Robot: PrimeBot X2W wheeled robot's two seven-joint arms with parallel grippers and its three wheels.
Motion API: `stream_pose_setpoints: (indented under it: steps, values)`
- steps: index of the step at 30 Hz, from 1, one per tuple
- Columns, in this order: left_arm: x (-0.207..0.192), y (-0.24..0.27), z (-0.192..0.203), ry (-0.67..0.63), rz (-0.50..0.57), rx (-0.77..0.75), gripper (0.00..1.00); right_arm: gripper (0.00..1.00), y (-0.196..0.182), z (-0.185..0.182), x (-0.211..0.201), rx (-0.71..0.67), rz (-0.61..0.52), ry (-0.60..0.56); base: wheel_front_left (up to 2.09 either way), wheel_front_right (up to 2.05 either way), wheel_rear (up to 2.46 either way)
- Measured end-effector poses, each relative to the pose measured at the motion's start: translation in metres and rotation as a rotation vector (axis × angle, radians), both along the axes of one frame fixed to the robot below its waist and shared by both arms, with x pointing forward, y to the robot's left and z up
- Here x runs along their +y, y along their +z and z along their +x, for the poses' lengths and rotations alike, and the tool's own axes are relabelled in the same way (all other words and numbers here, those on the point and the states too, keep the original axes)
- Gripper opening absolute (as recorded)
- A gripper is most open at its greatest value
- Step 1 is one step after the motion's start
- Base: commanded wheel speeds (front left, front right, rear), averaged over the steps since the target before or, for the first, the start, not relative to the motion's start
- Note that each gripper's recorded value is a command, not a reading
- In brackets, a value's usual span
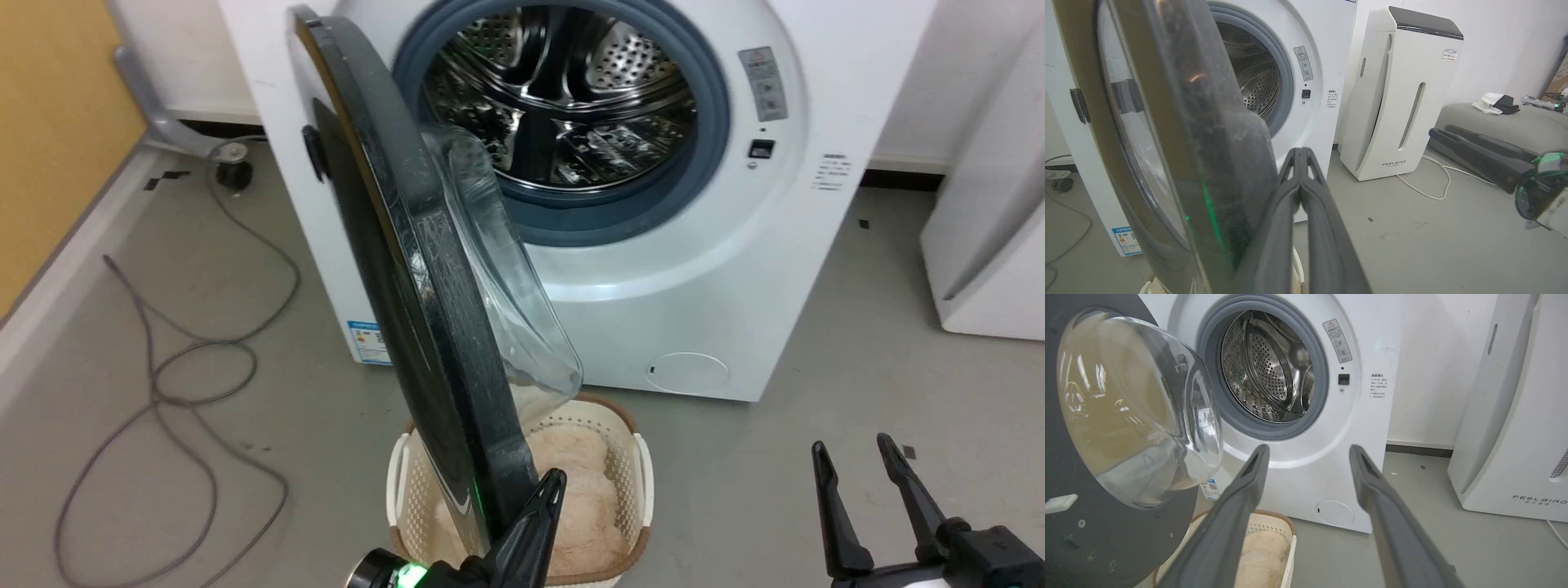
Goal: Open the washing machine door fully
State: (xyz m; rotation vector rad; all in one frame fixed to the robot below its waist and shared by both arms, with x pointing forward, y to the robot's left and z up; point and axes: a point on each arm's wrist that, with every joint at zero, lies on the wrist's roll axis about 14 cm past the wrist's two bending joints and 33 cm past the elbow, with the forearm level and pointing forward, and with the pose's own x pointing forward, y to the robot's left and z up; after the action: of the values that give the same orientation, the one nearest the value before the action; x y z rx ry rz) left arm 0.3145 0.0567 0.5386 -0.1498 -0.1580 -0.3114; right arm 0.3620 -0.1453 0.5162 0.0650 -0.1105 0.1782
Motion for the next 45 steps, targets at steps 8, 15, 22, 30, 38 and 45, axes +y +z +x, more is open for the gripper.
stream_pose_setpoints:
  steps: [8,15,22,30,38,45]
  values:
    - [0.026,0.001,-0.004,0.094,0.006,-0.004,0.00,1.00,-0.002,0.009,0.027,0.005,0.002,0.082,0.00,0.00,0.00]
    - [0.060,-0.005,-0.011,0.219,0.011,0.015,0.00,1.00,-0.005,0.016,0.056,0.014,0.005,0.167,0.00,0.00,0.00]
    - [0.094,-0.009,-0.016,0.343,0.019,0.034,0.00,1.00,-0.011,0.025,0.078,0.031,0.001,0.233,0.00,0.00,0.00]
    - [0.147,-0.015,-0.022,0.535,0.032,0.064,0.00,1.00,-0.022,0.031,0.094,0.058,-0.002,0.277,0.00,0.00,0.00]
    - [0.208,-0.019,-0.035,0.731,0.069,0.088,0.00,1.00,-0.030,0.040,0.103,0.073,-0.004,0.299,0.00,0.00,0.00]
    - [0.258,-0.023,-0.039,0.871,0.084,0.112,0.00,1.00,-0.040,0.048,0.108,0.088,-0.020,0.312,0.00,0.00,0.00]
